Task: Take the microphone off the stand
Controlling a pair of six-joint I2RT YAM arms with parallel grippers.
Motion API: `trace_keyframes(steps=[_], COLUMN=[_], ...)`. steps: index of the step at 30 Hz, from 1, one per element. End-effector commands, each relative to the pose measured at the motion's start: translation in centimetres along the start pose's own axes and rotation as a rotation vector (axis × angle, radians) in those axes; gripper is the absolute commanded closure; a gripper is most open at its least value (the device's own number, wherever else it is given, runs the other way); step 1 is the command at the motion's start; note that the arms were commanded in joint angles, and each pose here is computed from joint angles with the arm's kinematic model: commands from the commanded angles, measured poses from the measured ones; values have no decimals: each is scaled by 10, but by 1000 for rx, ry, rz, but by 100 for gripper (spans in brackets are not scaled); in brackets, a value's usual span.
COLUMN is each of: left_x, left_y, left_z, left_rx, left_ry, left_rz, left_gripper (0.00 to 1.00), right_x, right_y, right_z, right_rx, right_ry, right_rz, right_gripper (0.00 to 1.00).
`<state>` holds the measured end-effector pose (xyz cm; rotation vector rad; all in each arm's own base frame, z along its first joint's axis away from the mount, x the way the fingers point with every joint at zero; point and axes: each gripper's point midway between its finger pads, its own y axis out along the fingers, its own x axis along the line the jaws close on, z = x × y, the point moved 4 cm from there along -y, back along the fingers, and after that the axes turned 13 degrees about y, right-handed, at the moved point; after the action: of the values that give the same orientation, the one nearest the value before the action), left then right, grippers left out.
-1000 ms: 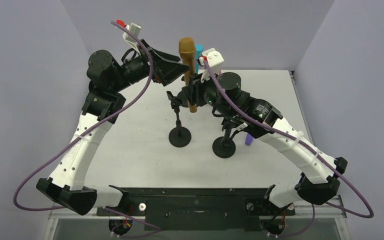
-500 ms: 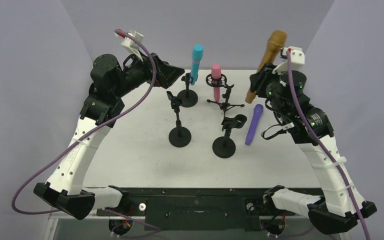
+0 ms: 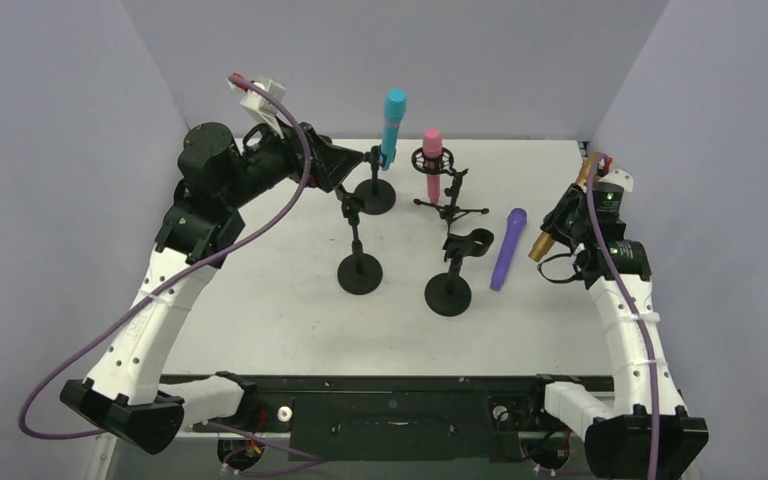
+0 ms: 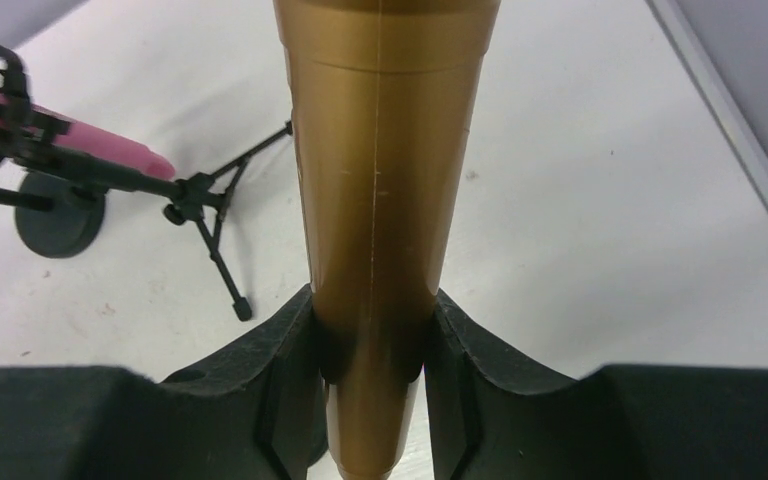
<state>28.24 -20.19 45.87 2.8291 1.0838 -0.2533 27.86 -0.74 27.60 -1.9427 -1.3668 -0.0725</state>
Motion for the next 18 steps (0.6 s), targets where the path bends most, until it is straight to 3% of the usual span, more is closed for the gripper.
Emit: trace_keyframes(steps=[1, 9, 18], left_x=[-9, -11, -11], left_y=[-15, -29, -38], left_z=[-8, 8, 19], left_rx=[-39, -26, -5], left_ry=[45, 47, 64], left_rz=[11, 10, 3], left_gripper=[4, 4, 4], right_x=[3, -20, -50], right_y=[28, 107, 146], right_z=[5, 48, 75], right_rx=[2, 163, 278], right_ry=[61, 40, -15], right_rz=[-53, 50, 167], right_gripper=[100, 100, 100])
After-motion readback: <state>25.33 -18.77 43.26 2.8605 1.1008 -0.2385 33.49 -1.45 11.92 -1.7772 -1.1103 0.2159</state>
